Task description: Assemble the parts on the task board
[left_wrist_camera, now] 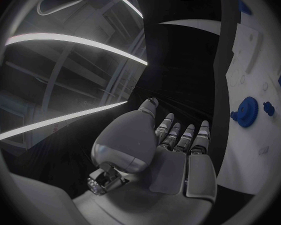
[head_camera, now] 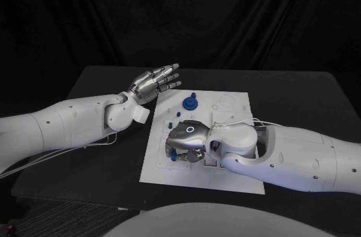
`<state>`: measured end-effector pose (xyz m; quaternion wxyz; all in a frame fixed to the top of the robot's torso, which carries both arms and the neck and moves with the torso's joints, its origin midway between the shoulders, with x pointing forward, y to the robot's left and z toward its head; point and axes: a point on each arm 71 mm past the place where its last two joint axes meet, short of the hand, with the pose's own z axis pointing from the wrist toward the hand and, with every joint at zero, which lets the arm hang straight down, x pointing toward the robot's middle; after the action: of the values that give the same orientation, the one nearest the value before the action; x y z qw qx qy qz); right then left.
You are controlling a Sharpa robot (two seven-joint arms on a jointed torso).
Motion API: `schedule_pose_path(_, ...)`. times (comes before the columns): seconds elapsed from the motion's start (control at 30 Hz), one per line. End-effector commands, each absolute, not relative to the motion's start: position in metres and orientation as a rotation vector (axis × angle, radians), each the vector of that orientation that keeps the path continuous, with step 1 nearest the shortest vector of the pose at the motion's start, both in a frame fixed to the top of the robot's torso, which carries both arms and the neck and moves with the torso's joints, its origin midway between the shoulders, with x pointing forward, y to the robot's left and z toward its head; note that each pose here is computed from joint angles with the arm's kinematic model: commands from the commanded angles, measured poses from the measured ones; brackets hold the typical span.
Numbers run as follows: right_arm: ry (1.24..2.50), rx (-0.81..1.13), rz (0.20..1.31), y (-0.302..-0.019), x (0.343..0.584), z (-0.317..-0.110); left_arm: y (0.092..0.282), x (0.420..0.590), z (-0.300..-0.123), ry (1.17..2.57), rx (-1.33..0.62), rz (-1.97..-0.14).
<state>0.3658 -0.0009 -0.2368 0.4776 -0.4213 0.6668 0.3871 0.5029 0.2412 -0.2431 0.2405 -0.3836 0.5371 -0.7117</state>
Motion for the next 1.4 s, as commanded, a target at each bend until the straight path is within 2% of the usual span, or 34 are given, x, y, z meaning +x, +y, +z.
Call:
schedule_pose_path(0.03, 1.667, -1.032, 0.908, -0.004, 0.365, -0.244, 0.24, 0.502, -0.243, 1.462, -1.052, -1.97)
schedule_pose_path(0.73, 1.664, -1.022, 0.907, -0.005, 0.368, -0.244, 0.241, 0.502, -0.243, 1.462, -1.054, -1.967)
schedule_pose_path(1.23, 1.576, -0.959, 0.955, -0.021, 0.371, -0.237, 0.244, 0.502, -0.243, 1.463, -1.057, -1.958)
schedule_pose_path(1.4, 1.503, -0.906, 0.989, -0.034, 0.372, -0.224, 0.245, 0.502, -0.243, 1.461, -1.057, -1.958)
